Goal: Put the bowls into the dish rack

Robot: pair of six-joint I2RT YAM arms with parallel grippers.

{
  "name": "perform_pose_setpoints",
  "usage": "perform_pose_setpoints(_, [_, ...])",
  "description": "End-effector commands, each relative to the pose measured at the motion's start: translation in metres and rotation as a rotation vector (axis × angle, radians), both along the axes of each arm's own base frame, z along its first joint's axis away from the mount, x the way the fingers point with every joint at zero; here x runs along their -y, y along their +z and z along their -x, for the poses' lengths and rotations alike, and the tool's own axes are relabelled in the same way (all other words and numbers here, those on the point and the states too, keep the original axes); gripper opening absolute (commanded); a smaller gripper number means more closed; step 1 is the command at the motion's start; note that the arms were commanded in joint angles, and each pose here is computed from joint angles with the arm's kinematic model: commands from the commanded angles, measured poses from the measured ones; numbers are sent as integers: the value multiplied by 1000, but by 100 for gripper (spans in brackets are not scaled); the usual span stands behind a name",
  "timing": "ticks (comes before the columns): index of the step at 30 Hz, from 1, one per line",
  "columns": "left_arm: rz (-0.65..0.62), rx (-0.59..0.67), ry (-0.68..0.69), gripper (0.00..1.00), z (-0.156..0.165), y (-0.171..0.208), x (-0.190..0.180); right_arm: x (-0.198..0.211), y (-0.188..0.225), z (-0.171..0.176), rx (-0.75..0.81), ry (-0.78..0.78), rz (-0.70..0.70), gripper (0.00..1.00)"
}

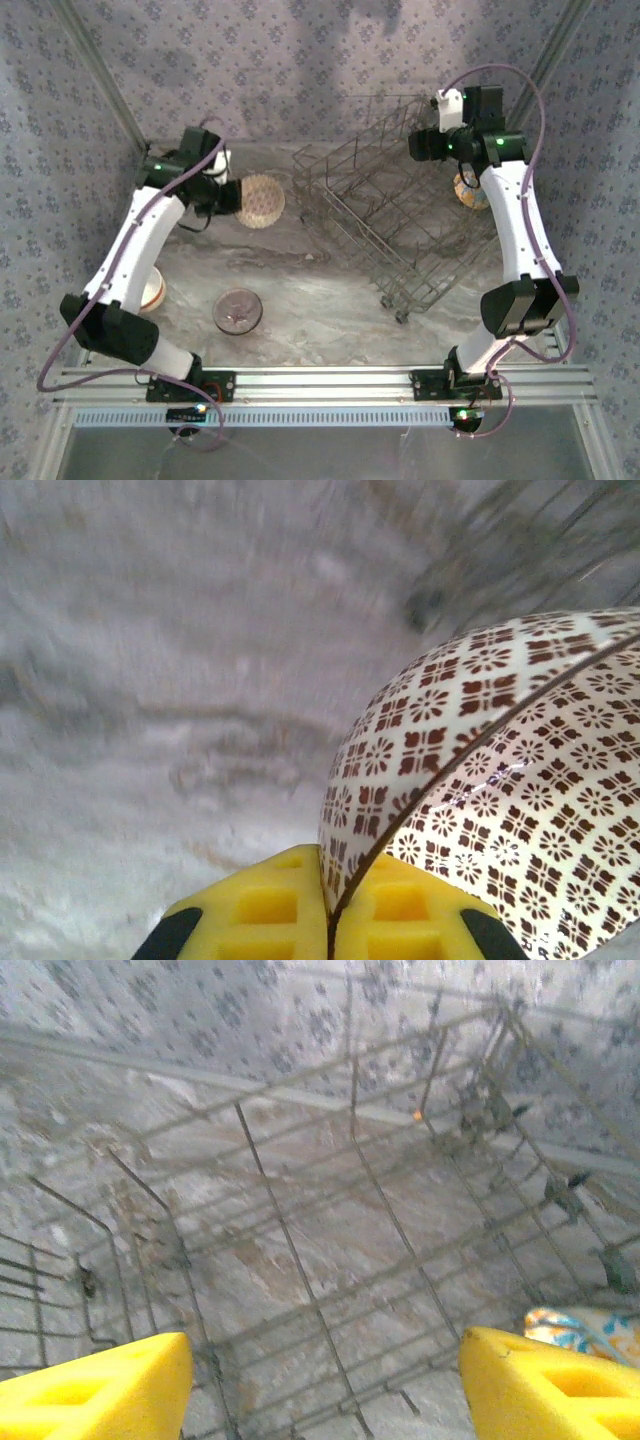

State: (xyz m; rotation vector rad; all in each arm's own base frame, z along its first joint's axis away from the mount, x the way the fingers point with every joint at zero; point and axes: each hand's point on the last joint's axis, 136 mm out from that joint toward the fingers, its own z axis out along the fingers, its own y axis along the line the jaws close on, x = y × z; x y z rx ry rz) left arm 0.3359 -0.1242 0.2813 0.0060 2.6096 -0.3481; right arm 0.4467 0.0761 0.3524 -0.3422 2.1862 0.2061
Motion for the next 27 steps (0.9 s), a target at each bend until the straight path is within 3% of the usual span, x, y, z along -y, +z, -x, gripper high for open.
perform_pose_setpoints(1, [14, 162, -18, 0, -28, 48, 9, -24, 24, 3, 25, 71, -76, 71])
perform_pose_setpoints(7, [61, 390, -79, 0, -78, 115, 57, -73, 72, 20, 120, 240, -181, 69])
perform_pose_setpoints(14, [75, 465, -203, 0, -100, 136, 123, -137, 89, 50, 150, 440, -239, 67])
perform_pose_setpoints(18, [92, 485, -249, 0, -100, 137, 148, -143, 84, 44, 142, 415, -232, 63])
perform_pose_setpoints(27, [119, 474, -282, 0, -91, 135, 168, -145, 67, 20, 111, 334, -225, 55])
